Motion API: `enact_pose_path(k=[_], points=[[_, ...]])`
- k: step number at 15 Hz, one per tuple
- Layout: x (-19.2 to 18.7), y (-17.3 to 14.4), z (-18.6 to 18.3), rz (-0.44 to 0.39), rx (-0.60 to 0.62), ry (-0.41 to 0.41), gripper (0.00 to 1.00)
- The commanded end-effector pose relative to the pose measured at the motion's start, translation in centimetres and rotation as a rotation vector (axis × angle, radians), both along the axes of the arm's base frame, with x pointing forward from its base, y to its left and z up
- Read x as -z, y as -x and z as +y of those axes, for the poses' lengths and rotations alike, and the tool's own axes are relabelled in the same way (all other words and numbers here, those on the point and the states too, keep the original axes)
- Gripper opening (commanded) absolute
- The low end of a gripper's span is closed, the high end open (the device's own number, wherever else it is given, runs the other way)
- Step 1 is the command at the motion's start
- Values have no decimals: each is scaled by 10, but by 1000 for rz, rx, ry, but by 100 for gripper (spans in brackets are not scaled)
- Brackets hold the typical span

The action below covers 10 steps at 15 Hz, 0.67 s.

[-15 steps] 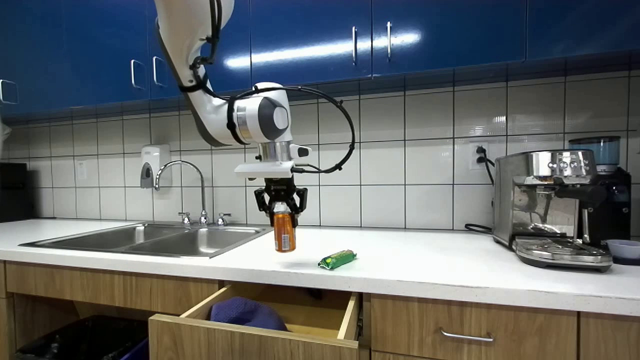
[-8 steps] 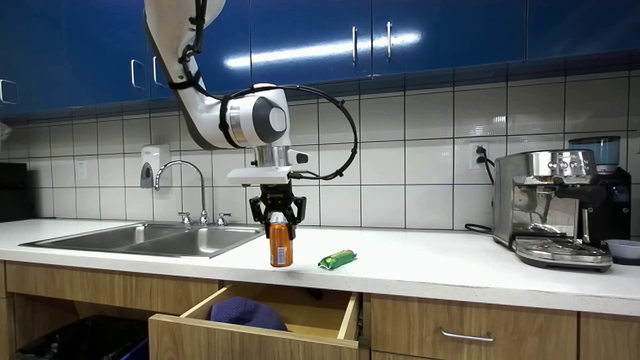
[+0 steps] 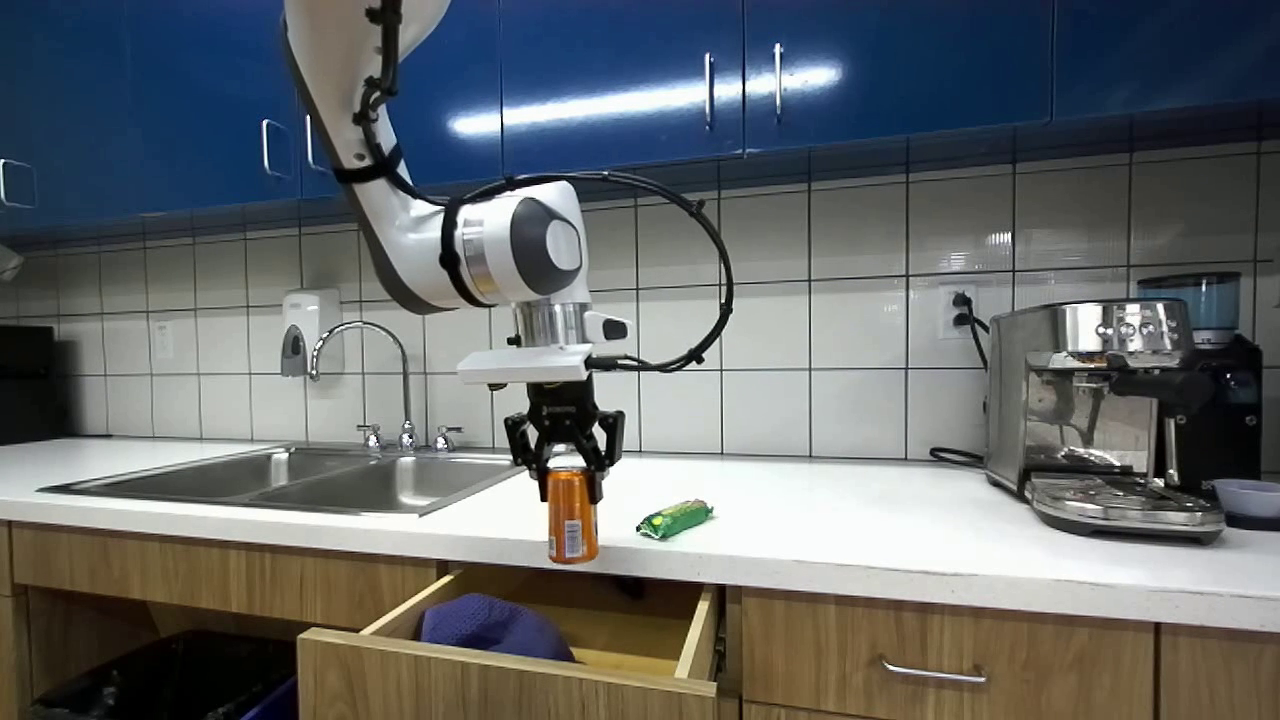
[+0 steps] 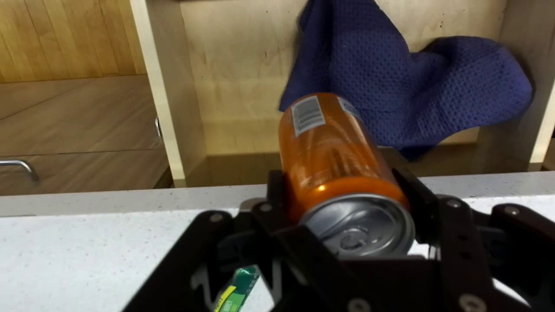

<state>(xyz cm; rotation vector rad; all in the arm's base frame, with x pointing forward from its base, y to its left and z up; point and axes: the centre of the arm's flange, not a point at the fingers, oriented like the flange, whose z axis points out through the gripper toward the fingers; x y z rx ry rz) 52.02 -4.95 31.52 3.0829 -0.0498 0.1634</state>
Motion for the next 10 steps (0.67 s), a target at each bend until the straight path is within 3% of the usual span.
enact_pose_path(k=[1, 10], points=[[1, 7, -11, -22, 5, 5, 38], [40, 8, -21, -76, 44, 15, 38]])
